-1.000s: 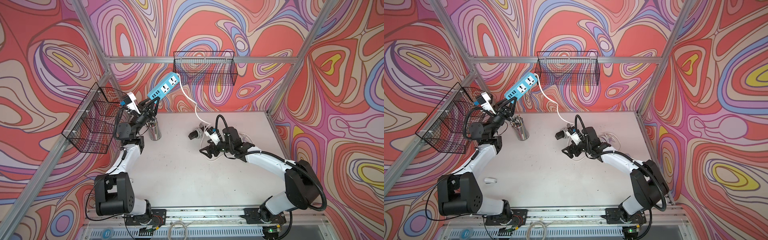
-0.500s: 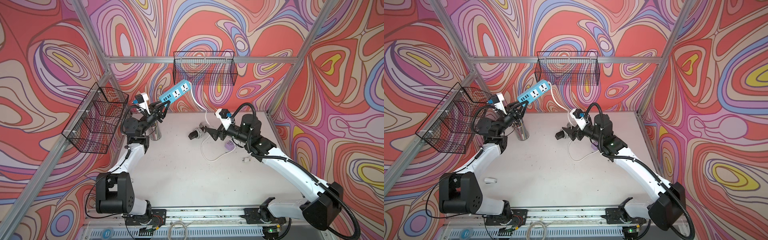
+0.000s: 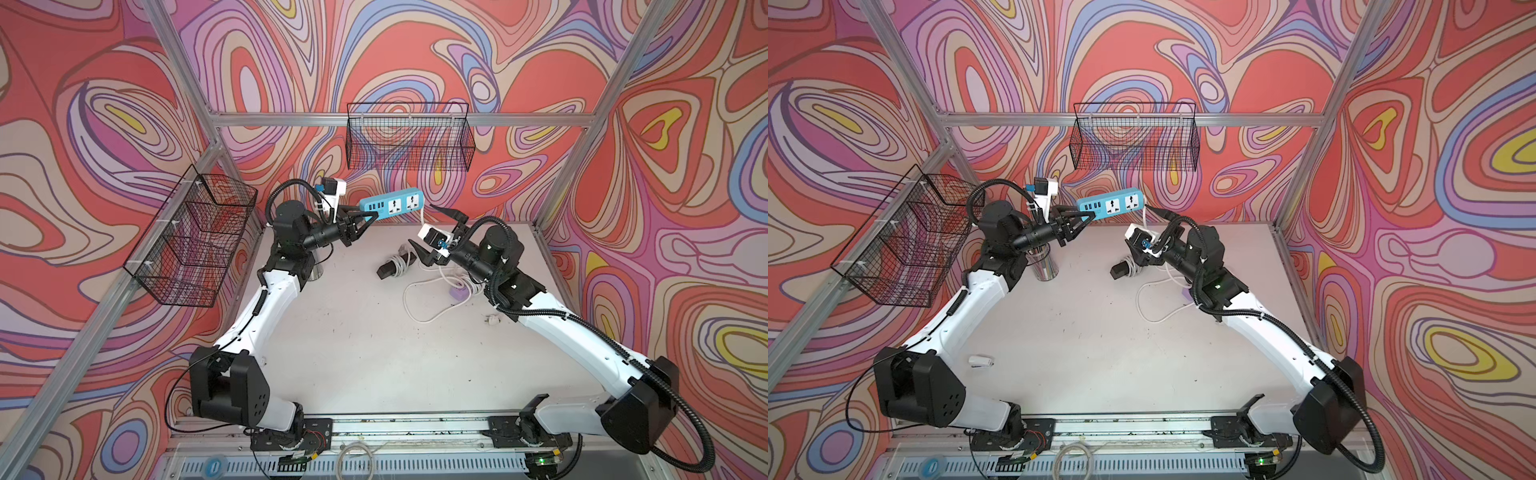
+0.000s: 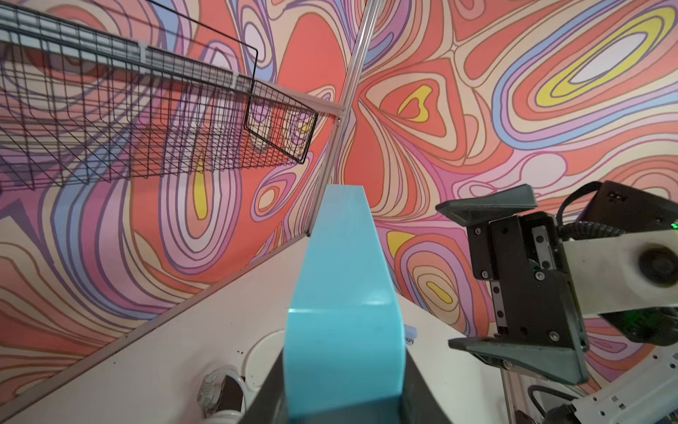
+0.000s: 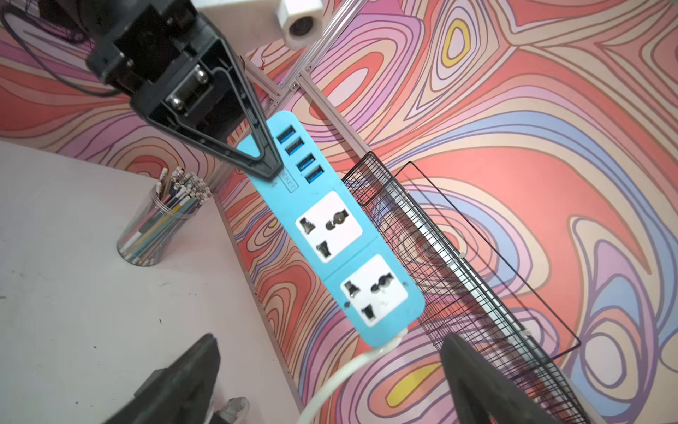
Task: Unwrap the cord wrapped around the power strip
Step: Place the power strip at the corner of the board.
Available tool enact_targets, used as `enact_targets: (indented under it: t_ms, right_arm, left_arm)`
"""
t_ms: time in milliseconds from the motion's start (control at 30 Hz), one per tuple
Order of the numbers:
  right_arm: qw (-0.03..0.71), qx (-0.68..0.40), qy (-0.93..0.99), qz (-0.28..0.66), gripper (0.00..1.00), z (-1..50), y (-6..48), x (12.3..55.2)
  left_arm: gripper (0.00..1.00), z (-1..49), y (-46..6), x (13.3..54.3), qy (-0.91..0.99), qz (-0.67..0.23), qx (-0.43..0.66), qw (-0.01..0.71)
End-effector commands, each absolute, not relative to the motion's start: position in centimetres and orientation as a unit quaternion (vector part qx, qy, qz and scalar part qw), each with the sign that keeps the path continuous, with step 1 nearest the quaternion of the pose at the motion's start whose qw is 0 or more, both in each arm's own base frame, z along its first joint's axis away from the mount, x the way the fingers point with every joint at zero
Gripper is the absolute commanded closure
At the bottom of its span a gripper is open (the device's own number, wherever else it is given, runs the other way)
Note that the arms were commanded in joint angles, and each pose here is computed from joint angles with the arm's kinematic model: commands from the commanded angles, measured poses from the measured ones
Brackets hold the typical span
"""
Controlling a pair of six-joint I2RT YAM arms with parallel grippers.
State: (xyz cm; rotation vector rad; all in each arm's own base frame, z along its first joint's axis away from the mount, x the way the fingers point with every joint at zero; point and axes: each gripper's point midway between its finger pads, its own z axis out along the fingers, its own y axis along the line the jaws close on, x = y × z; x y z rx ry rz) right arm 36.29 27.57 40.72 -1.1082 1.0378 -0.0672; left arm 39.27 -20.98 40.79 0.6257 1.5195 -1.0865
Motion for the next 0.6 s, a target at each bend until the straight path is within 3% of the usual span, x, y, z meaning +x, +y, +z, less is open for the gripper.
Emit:
enact_targets:
  t_ms: [0, 567]
  right_arm:
    - [0.722, -0.533, 0.433, -0.09, 0.02, 40.9, 28.2, 36.9]
    - [0.647, -0.606, 0.443, -0.133, 0.08, 37.4, 31.5, 39.4]
  left_arm:
    - [1.0, 39.7, -21.9, 38.5, 0.661, -0.44, 0.298, 0.53]
    - [1.0, 40.3, -22.5, 36.8, 0.659, -0.412, 0.333, 0.533]
